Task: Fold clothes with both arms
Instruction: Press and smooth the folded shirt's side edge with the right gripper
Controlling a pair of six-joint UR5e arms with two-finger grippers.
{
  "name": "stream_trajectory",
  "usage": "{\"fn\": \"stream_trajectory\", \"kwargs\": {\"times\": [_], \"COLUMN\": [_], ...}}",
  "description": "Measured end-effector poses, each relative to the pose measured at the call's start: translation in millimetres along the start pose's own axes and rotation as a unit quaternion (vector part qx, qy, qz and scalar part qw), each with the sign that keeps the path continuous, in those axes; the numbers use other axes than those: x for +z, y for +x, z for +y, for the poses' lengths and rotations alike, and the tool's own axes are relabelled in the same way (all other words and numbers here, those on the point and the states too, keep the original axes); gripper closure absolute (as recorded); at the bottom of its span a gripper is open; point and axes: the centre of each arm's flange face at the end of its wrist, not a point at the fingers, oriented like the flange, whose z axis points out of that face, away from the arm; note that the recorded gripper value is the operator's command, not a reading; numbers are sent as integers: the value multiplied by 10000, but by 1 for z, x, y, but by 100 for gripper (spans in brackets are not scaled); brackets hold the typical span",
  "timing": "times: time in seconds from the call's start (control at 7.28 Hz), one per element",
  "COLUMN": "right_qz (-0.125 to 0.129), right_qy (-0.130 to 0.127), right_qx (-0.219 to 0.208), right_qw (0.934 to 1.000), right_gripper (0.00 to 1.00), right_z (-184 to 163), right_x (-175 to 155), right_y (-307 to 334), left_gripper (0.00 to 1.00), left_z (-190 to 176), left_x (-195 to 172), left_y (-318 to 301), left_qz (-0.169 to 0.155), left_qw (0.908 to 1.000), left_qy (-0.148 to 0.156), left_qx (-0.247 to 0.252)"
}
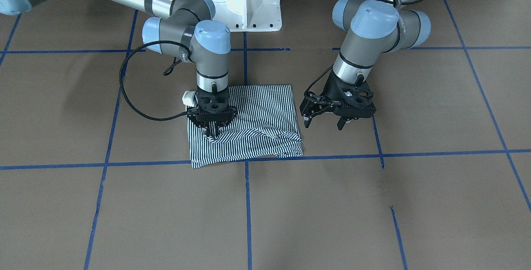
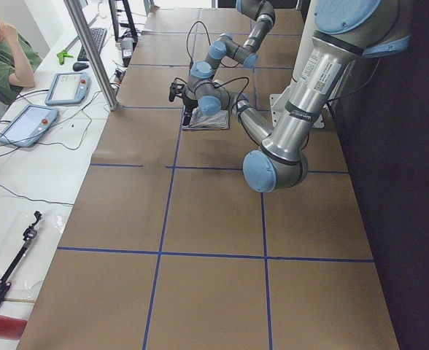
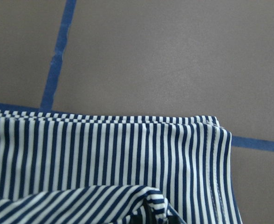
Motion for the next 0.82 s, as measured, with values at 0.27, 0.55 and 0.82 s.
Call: {"fn": "stream_trajectory", "kwargs": {"times": [0.27,0.55,0.82], "right_qz": [-3,51,104], "right_qy": [25,86,149], "right_qx": [-294,-480,-494], "right_qw": [9996,9988,9986], "right_gripper": [100,100,100], "right_z": [-2,-11,-19], "right_x": [-1,1,1], "right_y": [-1,6,13], "left_gripper": [0,0,0], "left_z": [0,0,0], "left_x": [0,0,0], "left_y": [0,0,0], "left_qz": [-1,-1,-1], "left_qw": [10000,10000,10000], "left_qy": [-2,-2,-2], "left_qx": [-3,-4,-3]}}
